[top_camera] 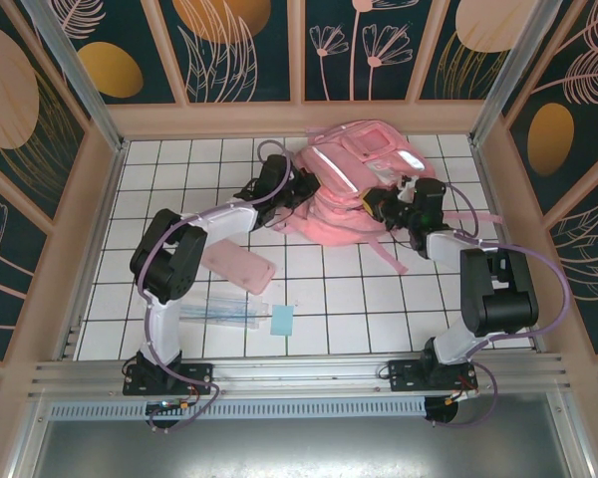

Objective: Pack books, pencil case, and school supplies into a backpack

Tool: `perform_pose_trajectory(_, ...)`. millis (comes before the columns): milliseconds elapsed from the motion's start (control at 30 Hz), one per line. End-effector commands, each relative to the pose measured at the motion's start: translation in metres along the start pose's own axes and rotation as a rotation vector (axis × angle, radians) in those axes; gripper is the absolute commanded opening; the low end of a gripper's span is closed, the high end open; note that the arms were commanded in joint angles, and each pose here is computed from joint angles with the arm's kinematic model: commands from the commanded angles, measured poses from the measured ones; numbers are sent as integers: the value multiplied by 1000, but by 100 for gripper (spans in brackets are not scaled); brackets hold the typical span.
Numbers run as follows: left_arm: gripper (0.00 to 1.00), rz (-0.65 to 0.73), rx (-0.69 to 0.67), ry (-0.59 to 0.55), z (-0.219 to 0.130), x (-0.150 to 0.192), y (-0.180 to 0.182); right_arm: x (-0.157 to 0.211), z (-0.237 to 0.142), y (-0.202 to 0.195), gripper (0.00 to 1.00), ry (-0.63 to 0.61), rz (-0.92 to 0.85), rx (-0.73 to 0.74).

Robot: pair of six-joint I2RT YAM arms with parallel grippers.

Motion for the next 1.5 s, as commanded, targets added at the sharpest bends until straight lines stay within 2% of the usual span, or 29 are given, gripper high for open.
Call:
perform_pose_trajectory(0, 0, 67, 238, -24, -27, -9, -70, 11, 13, 43, 30, 89, -206, -169)
perform_pose_trajectory(100, 0, 52, 239, 3, -27, -5, -67, 12, 25, 51, 41, 102, -216, -254)
perform_pose_trajectory(167, 0, 44, 240, 12, -29, -3, -64, 12, 33, 53, 43, 113, -216, -275)
perform_pose_trajectory(200, 0, 48, 237, 16, -30, -2, -63, 11, 35, 54, 38, 109, -216, -284)
perform_pose_trajectory(267, 0, 68, 213, 11, -31, -2, -59, 7, 34, 54, 12, 85, -211, -299)
perform_pose_trajectory(333, 0, 97, 173, -2, -32, -4, -54, 3, 28, 55, 0, 62, -209, -325)
perform_pose_trajectory(433, 0, 132, 83, -31, -27, -13, -36, 0, 17, 66, 0, 49, -216, -383)
perform_pose_trajectory(567, 0, 145, 33, -12, -18, -21, -16, 1, 7, 81, 0, 55, -227, -453)
perform_pose_trajectory(700, 51, 203, -16, 53, -10, -21, -18, 2, 6, 82, 0, 47, -190, -504)
perform_pose_trajectory(767, 62, 206, -31, 85, -11, -18, -18, 1, 6, 82, 0, 32, -165, -550)
perform_pose_trajectory(833, 77, 216, -23, 103, -20, -16, -26, 1, 9, 78, 0, 18, -142, -570)
perform_pose_trajectory(900, 84, 238, -8, 96, -36, -16, -39, 1, 14, 73, 0, 13, -126, -548)
perform_pose_trajectory(967, 84, 272, 1, 83, -54, -18, -53, 2, 16, 71, 0, 5, -131, -541)
perform_pose_trajectory(1067, 77, 358, 13, 103, -76, -14, -68, 1, 20, 72, 0, 0, -139, -511)
perform_pose_trajectory(1267, 59, 511, -92, 247, -82, 7, -57, -2, 29, 82, 0, 18, -211, -362)
perform_pose_trajectory(1367, 59, 512, -58, 342, -77, 23, -52, -4, 30, 85, 0, 26, -216, -323)
perform_pose_trajectory(1467, 63, 500, -71, 366, -70, 29, -46, -5, 29, 87, 0, 26, -207, -316)
Point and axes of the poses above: each hand's point on the last joint's axis, 136 mm out from that joint toward the fingers, its own z axis out along the fingers, its own y axis along the line the jaws close on, x = y × z, the point moved 8 cm from there along -z, back along the fingers, and after that the axes turned 12 degrees about -z, right-handed, at the moved point
